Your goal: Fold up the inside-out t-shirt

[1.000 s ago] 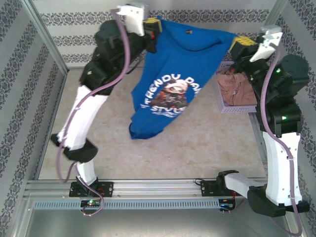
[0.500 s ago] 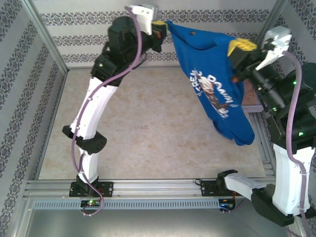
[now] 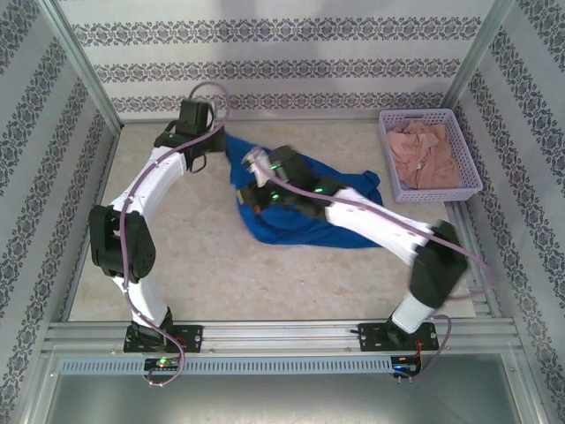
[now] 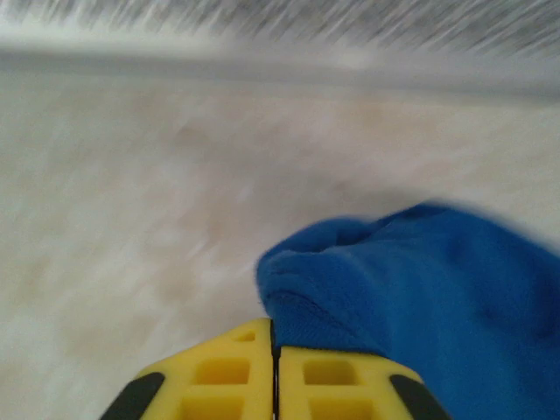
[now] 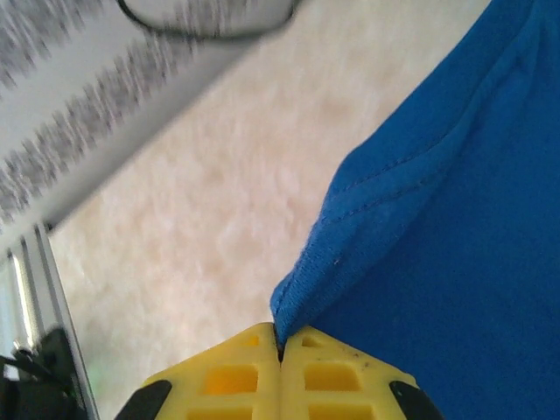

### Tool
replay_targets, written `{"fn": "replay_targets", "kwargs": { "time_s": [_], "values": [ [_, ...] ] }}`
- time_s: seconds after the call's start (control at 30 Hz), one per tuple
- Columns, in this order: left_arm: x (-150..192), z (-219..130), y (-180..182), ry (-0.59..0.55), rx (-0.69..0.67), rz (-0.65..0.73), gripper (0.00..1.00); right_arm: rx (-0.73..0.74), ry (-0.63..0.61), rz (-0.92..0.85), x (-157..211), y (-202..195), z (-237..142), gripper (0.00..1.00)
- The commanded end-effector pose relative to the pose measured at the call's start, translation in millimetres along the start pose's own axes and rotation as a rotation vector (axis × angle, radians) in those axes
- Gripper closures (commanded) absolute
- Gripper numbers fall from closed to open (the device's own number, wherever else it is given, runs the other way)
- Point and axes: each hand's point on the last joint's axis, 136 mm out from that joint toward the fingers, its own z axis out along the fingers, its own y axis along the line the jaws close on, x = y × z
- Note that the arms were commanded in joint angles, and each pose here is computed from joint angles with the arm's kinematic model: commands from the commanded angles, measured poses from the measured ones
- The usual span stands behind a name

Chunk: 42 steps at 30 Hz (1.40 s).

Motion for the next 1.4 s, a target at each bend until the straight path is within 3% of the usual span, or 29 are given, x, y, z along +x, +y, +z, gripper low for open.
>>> {"fn": "replay_targets", "kwargs": {
  "time_s": [0.0,0.13,0.23,0.33,0.47,0.77,0.87,1.0,1.13,1.37],
  "values": [
    [-14,-12,61,-0.097,-0.201,-0.066,0.69,-0.223,-0.047,-0.005,-30,56,10,0.80],
    [21,-30,108,-0.050,-0.376,-0.112,0.37,-0.170,0.029,-0.062,-10,35,-1,0.59],
    [51,-47,105,-0.067,-0.324,-0.191,0.23,-0.029,0.068,-0.078,16,-21,-24,0.53],
    [93,-54,86,-0.037,-0.192,-0.273,0.20,0.063,0.134,-0.185,41,-62,-36,0.51],
    [138,-61,60,0.007,-0.040,-0.357,0.19,0.138,0.263,-0.379,66,-96,-19,0.49],
    [168,-65,69,0.040,-0.069,-0.361,0.19,0.161,0.549,-0.533,126,-127,34,0.47],
    [173,-65,65,0.055,-0.050,-0.361,0.19,0.199,0.587,-0.537,132,-140,43,0.53],
    [181,-69,55,0.074,0.001,-0.365,0.19,0.193,0.556,-0.524,122,-139,45,0.85],
    [185,-83,37,0.058,0.078,-0.334,0.19,0.113,0.472,-0.454,100,-126,32,0.99],
    [190,-107,-19,-0.015,0.294,-0.205,0.21,-0.064,0.332,-0.240,61,-113,11,1.00]
  ]
}}
